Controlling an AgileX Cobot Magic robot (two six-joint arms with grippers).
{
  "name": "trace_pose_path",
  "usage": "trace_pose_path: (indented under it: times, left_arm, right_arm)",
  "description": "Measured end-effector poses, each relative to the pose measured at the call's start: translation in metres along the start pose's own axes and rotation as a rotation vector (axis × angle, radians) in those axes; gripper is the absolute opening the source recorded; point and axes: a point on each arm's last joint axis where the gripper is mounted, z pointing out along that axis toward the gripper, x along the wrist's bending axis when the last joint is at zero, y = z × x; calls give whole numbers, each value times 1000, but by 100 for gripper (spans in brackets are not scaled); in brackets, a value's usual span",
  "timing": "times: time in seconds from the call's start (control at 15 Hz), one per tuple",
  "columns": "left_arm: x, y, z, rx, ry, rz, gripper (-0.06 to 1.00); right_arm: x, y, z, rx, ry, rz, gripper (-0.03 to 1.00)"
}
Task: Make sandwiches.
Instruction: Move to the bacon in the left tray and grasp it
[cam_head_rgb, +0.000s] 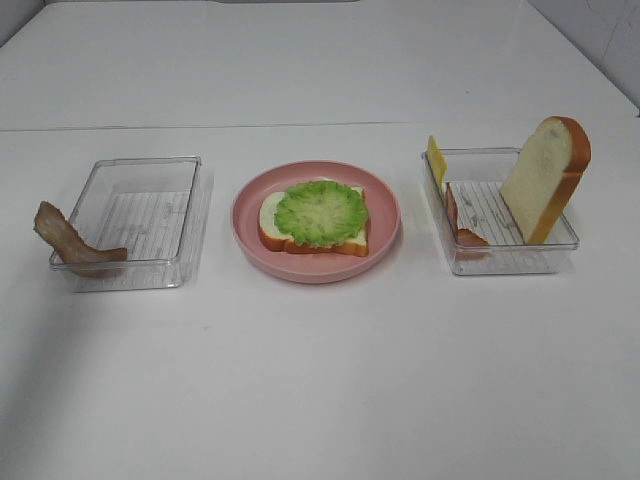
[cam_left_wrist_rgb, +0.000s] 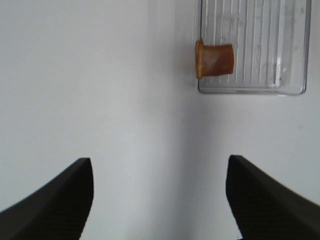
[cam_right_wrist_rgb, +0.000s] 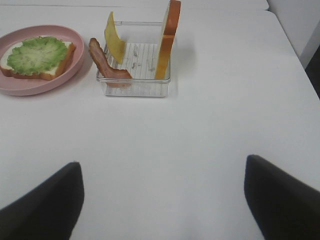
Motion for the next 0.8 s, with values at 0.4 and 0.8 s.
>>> trace_pose_path:
  times: [0.4, 0.8]
  left_arm:
    - [-8, 5, 53, 0, -80, -50, 70]
    - [-13, 23, 138, 87, -97, -100, 70]
  right_arm:
    - [0, 0, 0, 0, 0, 0, 82]
    - [0, 0, 0, 0, 0, 0, 82]
